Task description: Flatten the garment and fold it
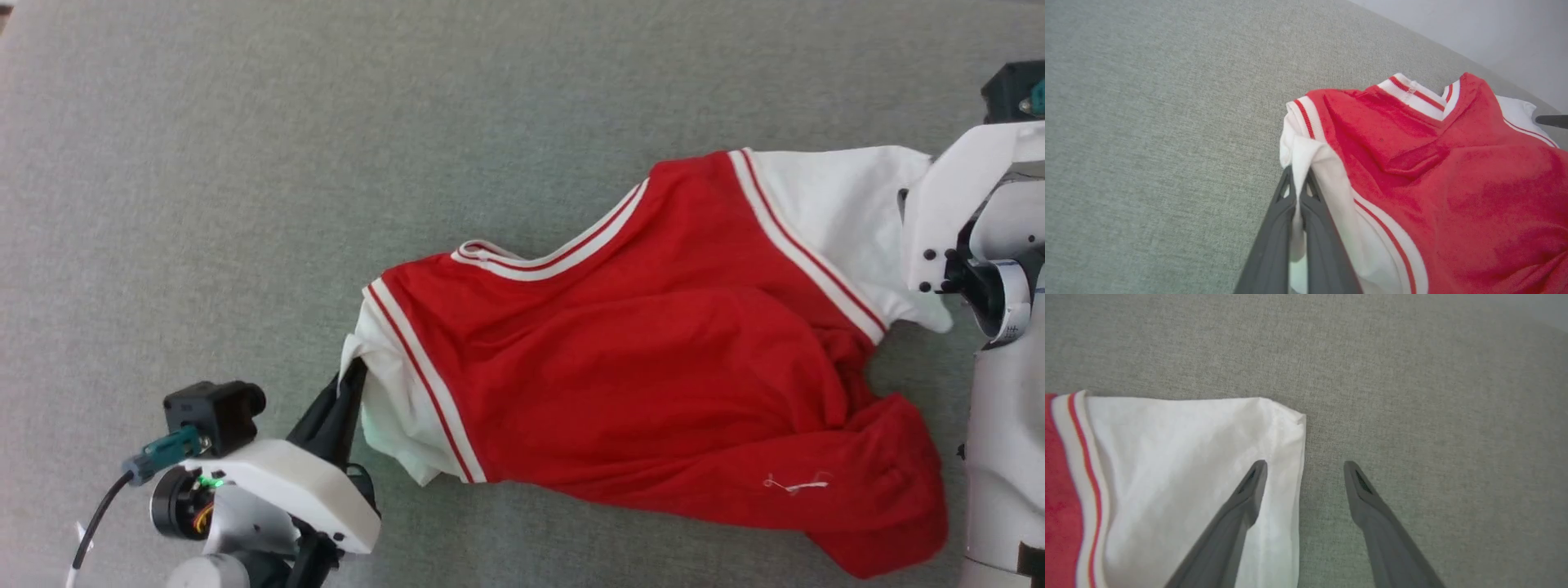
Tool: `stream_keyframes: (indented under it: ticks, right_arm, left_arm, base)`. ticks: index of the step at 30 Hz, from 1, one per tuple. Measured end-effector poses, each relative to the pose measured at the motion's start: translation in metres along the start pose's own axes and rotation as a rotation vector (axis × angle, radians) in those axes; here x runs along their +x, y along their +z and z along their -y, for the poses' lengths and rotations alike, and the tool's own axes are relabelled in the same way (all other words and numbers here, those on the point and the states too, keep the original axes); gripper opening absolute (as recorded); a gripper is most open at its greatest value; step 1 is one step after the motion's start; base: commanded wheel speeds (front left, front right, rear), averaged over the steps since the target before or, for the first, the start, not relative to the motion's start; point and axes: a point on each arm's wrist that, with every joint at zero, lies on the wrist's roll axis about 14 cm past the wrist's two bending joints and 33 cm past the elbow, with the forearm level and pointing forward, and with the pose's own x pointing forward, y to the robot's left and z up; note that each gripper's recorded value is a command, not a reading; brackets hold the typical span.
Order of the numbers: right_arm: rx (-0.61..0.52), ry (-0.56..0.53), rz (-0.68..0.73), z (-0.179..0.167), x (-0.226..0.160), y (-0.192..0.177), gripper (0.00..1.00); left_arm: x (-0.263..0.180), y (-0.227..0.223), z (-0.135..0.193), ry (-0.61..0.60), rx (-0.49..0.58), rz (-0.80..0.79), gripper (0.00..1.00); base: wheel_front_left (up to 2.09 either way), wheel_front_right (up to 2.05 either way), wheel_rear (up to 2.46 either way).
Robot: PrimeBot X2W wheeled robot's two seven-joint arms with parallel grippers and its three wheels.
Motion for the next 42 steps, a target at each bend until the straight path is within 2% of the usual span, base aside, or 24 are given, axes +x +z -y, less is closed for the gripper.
stream_keyframes:
  ticks: [6,8,9,17,22,27,31,36,42]
  right_arm:
    - [0.006,0.017,-0.037,-0.008,0.024,-0.009,1.0]
    - [0.016,0.025,-0.043,-0.01,0.029,-0.007,0.25]
    - [0.022,0.029,-0.042,-0.01,0.03,-0.005,0.0]
    - [0.025,0.051,0.018,-0.016,0.022,0.008,0.0]
    - [0.059,0.098,0.183,-0.02,-0.005,0.039,0.0]
    - [0.1,0.15,0.382,-0.023,-0.045,0.077,0.0]
    - [0.129,0.182,0.523,-0.022,-0.082,0.102,0.0]
    - [0.151,0.182,0.687,-0.012,-0.13,0.133,0.0]
    - [0.095,0.165,0.837,-0.01,-0.19,0.172,0.0]
  left_arm:
    - [0.005,-0.009,-0.01,0.033,-0.001,-0.028,0.0]
    - [0.007,-0.01,-0.011,0.035,0.002,-0.034,0.0]
    - [0.008,-0.01,-0.012,0.037,0.003,-0.033,0.0]
    - [0.006,-0.002,-0.012,0.034,0.004,-0.002,0.0]
    - [0.003,0.023,-0.011,0.028,0.018,0.086,0.0]
    - [0.0,0.071,-0.005,0.014,0.076,0.232,0.0]
    - [-0.002,0.118,0.015,-0.042,0.141,0.355,0.0]
    - [-0.008,0.183,0.052,-0.129,0.273,0.485,0.0]
    - [-0.022,0.253,0.098,-0.212,0.36,0.619,0.0]
  base:
    - [0.0,0.0,0.0]
    - [0.0,0.0,0.0]
    - [0.0,0.0,0.0]
    - [0.0,0.0,0.0]
    - [0.0,0.0,0.0]
    - [0.0,0.0,0.0]
    - [0.0,0.0,0.0]
    - [0.0,0.0,0.0]
    - [0.0,0.0,0.0]
